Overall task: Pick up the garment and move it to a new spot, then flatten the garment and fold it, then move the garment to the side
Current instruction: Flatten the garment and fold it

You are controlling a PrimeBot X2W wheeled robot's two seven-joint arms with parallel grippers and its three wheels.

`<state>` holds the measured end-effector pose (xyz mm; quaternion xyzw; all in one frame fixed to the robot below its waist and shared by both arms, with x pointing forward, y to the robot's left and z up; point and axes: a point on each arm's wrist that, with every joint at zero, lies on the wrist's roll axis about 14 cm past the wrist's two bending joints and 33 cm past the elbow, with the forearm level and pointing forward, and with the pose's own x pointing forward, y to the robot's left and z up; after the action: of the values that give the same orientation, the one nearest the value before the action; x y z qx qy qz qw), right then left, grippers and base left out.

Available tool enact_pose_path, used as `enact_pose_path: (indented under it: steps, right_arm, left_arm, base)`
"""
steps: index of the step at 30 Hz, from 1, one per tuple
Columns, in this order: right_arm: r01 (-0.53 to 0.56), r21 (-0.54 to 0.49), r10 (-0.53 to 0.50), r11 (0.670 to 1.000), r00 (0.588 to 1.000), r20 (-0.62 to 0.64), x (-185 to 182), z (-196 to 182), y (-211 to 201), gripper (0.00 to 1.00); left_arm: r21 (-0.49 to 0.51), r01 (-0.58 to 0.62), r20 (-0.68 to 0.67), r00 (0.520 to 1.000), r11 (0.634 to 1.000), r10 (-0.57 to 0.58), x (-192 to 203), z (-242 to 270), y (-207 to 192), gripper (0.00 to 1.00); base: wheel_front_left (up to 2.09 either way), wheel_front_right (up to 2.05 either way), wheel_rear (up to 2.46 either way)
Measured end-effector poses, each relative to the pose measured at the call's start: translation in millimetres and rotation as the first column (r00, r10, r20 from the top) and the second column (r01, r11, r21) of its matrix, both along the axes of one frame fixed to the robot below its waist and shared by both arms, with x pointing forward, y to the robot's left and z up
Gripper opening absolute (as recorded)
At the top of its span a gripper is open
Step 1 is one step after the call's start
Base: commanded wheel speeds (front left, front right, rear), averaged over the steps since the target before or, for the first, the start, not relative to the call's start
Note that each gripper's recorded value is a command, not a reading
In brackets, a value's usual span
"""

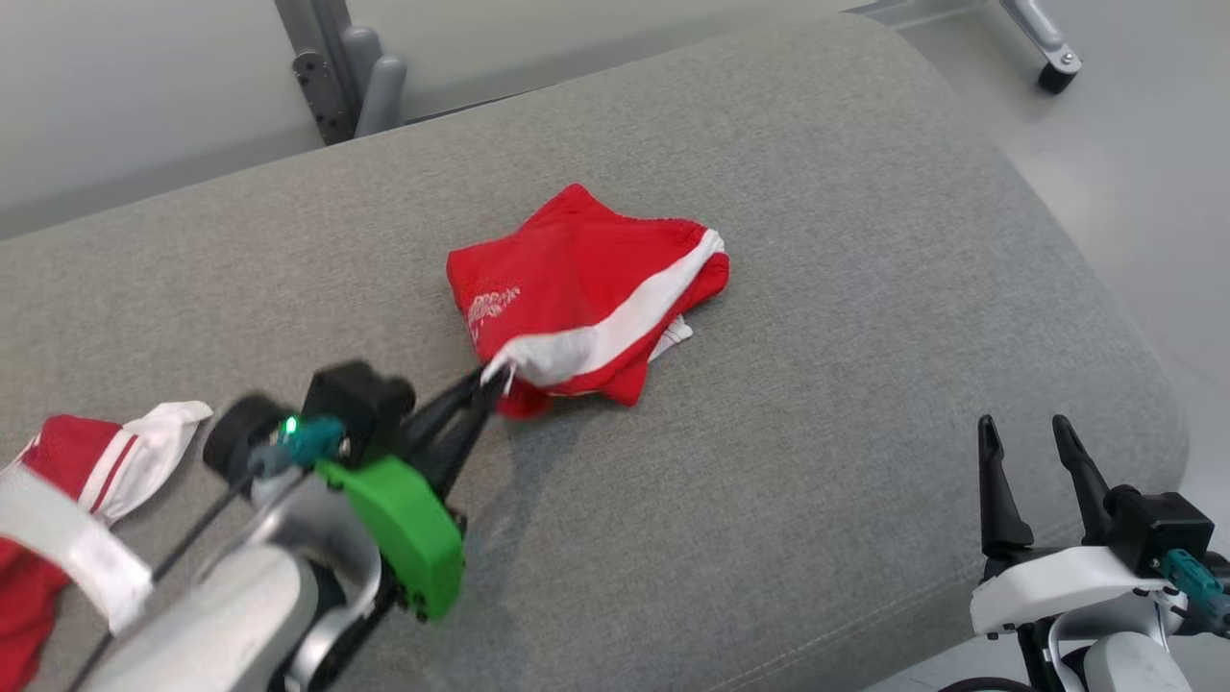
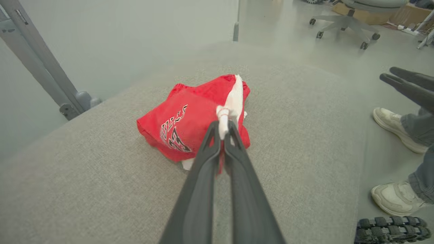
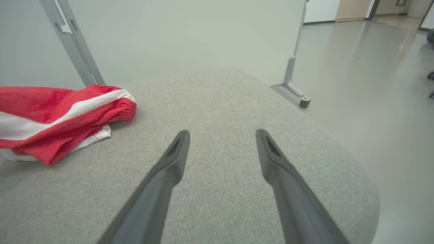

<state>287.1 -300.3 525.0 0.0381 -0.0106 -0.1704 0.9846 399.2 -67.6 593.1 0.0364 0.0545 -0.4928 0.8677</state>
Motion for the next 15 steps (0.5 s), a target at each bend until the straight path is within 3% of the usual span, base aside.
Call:
enact_pose_path:
  steps: [3,6,12,15]
  right_arm:
    - [-0.022,-0.004,0.022,1.000,1.000,-0.007,6,-2,5,1.00]
    - [-0.056,-0.004,0.056,0.998,0.998,-0.013,15,-4,14,1.00]
    - [-0.131,-0.007,0.131,0.991,0.991,-0.019,34,-7,35,1.00]
    - [-0.168,-0.009,0.167,0.986,0.986,-0.019,42,-7,46,1.00]
  left_arm:
    - [0.003,-0.052,-0.147,0.988,0.999,0.052,-29,-38,25,0.00]
    - [0.038,-0.125,-0.202,0.971,0.992,0.130,-46,-68,54,0.00]
    - [0.085,-0.207,-0.186,0.958,0.975,0.219,-66,-107,95,0.00]
    - [0.056,-0.235,-0.190,0.952,0.970,0.241,-71,-116,102,0.00]
  base:
    - [0.00,0.00,0.00]
    - [0.00,0.00,0.00]
    - [0.00,0.00,0.00]
    - [0.00,0.00,0.00]
